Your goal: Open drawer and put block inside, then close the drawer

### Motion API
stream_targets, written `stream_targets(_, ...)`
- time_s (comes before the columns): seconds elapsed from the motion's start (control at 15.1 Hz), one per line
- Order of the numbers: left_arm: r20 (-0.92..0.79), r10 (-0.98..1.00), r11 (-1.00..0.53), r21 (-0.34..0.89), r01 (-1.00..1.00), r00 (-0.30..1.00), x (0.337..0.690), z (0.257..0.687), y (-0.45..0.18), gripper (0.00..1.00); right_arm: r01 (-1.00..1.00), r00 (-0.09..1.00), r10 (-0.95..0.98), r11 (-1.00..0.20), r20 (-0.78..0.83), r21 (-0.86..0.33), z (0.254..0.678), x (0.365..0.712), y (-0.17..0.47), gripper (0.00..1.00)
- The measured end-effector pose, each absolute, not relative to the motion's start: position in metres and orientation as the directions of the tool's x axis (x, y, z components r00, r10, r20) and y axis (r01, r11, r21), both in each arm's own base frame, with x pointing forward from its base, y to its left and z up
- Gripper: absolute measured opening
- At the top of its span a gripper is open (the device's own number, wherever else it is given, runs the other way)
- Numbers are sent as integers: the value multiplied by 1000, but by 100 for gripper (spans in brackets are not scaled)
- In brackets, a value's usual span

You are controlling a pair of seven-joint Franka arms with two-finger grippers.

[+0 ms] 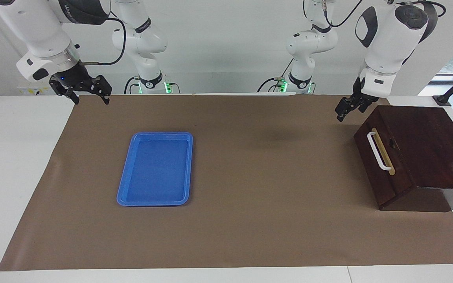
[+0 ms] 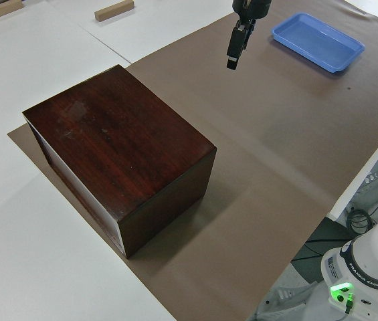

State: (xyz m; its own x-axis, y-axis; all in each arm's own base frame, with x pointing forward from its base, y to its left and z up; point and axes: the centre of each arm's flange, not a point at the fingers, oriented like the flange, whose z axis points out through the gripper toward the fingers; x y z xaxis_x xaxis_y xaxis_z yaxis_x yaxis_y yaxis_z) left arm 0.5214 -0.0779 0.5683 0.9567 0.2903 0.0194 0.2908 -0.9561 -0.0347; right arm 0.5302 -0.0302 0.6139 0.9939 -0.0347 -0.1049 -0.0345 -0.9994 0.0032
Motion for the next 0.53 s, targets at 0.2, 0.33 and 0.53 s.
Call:
stream_targets(0.2, 38, 265, -963, -26, 266, 963, 523, 580, -79, 100, -35, 994, -35, -999, -105, 3, 614, 530, -30, 100)
stream_targets(0.33, 33, 144, -989, -30, 145, 989, 524, 580, -75, 100, -35, 994, -35, -999, -105, 3, 614, 530, -30, 100)
stream_targets(0.53, 18, -38, -999, -35, -38, 999, 527, 577, -51, 100, -35, 994, -35, -999, -105, 3, 614, 530, -30, 100)
